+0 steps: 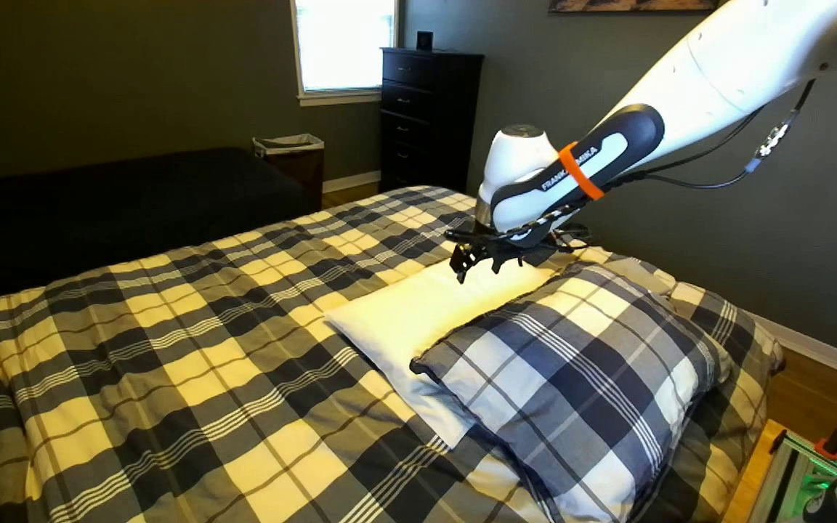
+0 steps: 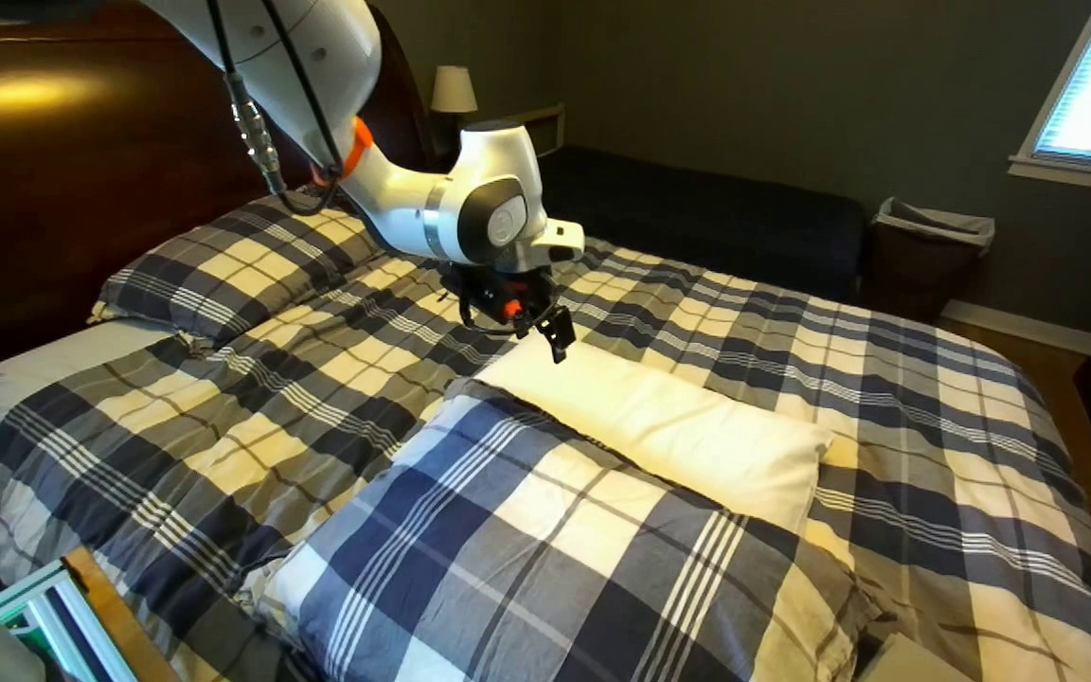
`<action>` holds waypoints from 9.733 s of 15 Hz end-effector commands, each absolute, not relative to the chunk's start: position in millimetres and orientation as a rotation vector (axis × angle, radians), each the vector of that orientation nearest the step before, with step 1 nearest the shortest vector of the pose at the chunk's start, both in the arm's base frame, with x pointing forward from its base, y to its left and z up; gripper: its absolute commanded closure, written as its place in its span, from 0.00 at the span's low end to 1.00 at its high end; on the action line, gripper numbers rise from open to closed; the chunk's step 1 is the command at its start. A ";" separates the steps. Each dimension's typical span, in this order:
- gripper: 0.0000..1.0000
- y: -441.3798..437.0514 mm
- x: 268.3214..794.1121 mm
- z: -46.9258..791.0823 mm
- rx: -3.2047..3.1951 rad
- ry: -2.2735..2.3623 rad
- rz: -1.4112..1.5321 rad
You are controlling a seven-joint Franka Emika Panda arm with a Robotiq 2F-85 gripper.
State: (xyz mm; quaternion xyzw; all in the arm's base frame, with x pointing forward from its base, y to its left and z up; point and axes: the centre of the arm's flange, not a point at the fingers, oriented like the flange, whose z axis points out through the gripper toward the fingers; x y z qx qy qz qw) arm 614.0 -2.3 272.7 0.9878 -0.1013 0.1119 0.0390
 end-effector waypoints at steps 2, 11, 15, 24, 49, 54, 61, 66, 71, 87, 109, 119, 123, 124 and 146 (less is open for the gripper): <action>0.00 54.3 636.4 230.3 3.017 -0.068 0.323; 0.00 136.4 653.7 162.6 2.897 0.252 0.299; 0.00 163.7 658.9 136.5 2.871 0.258 0.296; 0.00 209.0 667.0 82.1 2.716 0.267 0.386; 0.97 135.1 717.0 175.1 2.913 0.007 0.444; 0.97 81.2 736.4 241.7 2.956 -0.113 0.535; 0.97 -6.6 745.7 324.8 2.921 -0.237 0.639; 0.97 -70.6 738.8 388.2 2.838 -0.264 0.764; 0.97 -111.1 724.9 444.2 2.740 -0.168 0.865; 0.97 -84.6 661.2 547.8 2.625 0.385 0.830; 0.97 -95.2 623.0 573.4 2.458 1.012 0.674; 0.97 -111.5 573.3 673.8 2.218 1.251 0.765; 0.97 -126.4 550.3 698.4 2.106 1.241 0.698; 0.97 -129.6 542.3 704.3 2.087 1.228 0.691; 0.97 -159.0 416.2 721.9 2.045 0.694 0.311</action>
